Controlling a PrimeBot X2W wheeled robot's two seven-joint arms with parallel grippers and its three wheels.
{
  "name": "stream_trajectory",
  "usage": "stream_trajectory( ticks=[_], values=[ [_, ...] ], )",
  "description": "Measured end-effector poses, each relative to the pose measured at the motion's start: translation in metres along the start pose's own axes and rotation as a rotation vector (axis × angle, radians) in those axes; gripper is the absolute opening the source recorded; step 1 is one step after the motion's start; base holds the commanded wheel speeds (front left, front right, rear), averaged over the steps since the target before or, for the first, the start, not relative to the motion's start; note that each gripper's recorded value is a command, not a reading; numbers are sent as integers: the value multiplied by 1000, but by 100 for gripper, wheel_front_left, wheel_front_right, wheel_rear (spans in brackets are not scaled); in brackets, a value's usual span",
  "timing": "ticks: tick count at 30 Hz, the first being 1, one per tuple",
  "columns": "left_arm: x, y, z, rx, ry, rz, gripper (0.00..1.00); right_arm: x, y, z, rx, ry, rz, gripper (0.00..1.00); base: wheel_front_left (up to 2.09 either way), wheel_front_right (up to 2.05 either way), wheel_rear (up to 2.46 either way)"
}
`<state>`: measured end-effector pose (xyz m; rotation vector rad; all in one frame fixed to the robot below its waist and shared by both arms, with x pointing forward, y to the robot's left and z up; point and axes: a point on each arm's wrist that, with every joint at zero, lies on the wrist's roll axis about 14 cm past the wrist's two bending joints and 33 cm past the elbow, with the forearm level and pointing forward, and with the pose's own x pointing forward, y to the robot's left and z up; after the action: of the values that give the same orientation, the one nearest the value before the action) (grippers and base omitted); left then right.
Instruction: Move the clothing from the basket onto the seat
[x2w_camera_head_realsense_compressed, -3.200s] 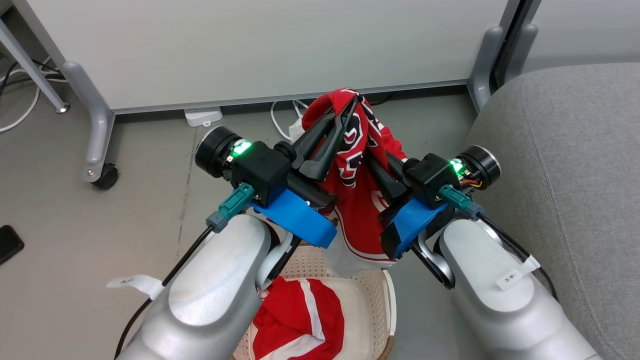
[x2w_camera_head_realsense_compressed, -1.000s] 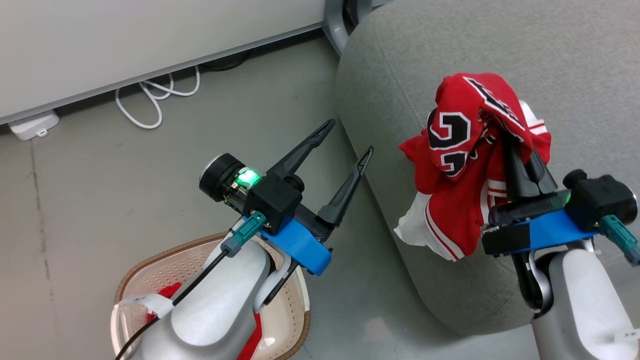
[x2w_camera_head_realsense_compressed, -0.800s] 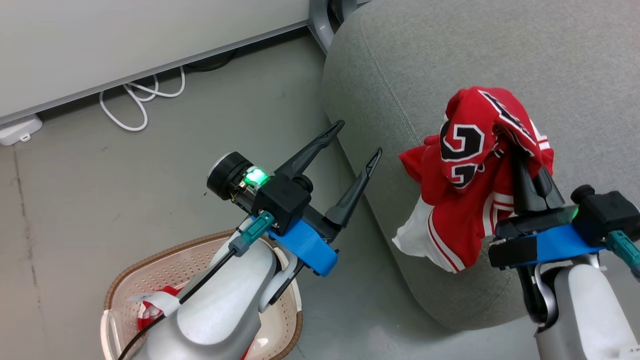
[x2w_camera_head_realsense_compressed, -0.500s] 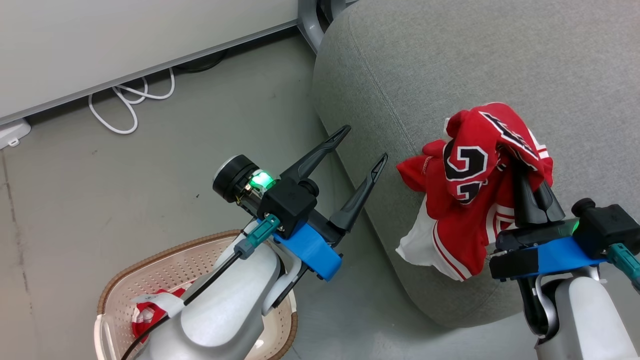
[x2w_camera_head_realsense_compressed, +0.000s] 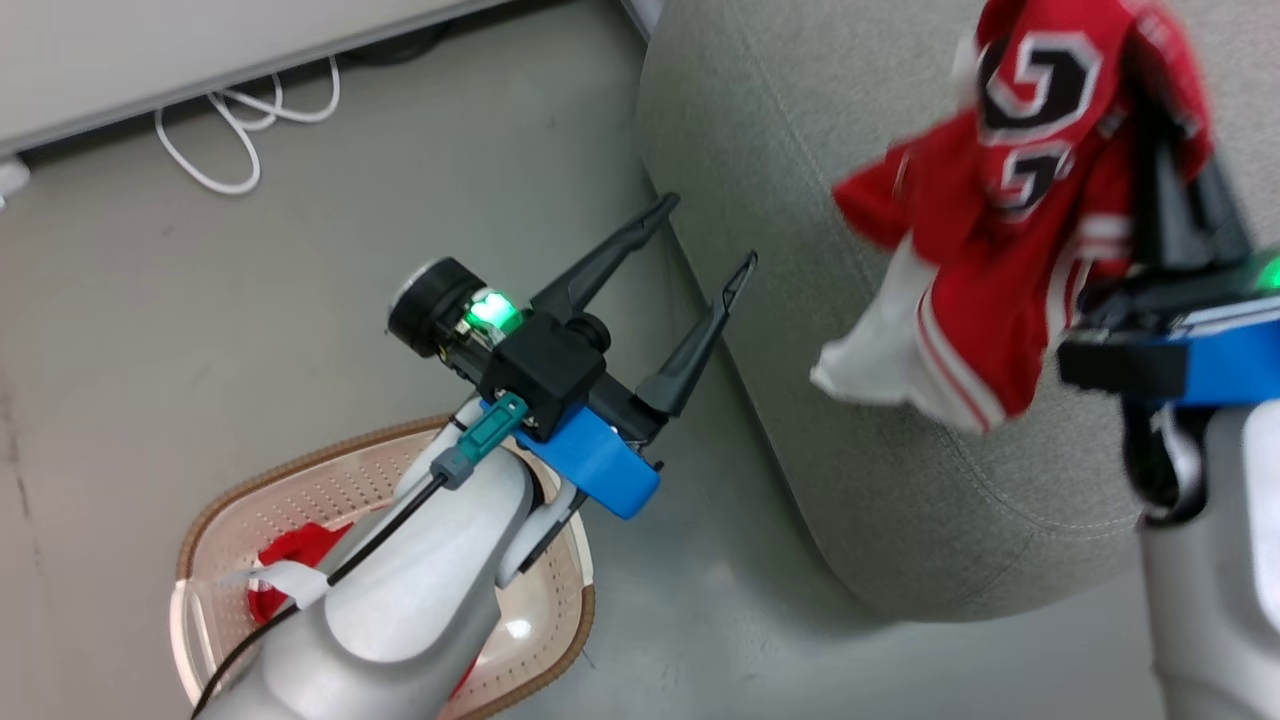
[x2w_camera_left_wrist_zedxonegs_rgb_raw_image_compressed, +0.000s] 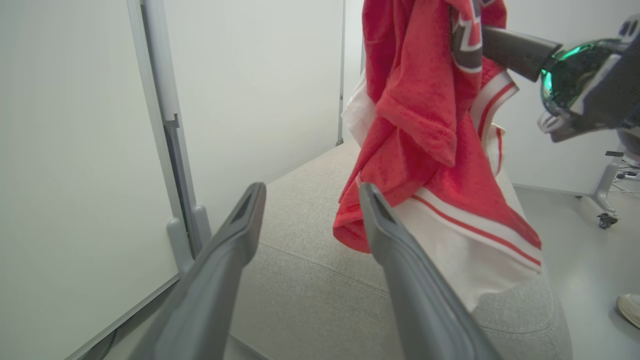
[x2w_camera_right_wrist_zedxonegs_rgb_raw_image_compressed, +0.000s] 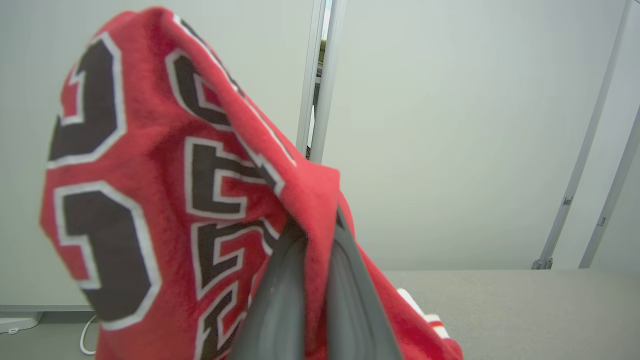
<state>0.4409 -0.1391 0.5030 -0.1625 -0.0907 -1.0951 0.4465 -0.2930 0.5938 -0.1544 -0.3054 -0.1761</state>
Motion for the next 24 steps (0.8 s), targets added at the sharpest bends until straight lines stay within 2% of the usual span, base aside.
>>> stream_trajectory(
  ticks=[8, 13, 19, 24],
  values=[
    [1, 43, -31, -6, 15, 45, 100, 72, -22, 22, -133, -142, -13, 0, 0, 0, 0],
    [-3, 69, -64, -23, 43, 72, 100, 107, -49, 11, -200, -165, -72, 0, 0, 0, 0],
    [-12, 90, -105, -59, 78, 102, 100, 133, -83, -31, -279, -98, -140, 0, 0, 0, 0],
    [-22, 98, -136, -90, 115, 122, 100, 130, -109, -94, -257, 45, -217, 0, 0, 0, 0]
  ],
)
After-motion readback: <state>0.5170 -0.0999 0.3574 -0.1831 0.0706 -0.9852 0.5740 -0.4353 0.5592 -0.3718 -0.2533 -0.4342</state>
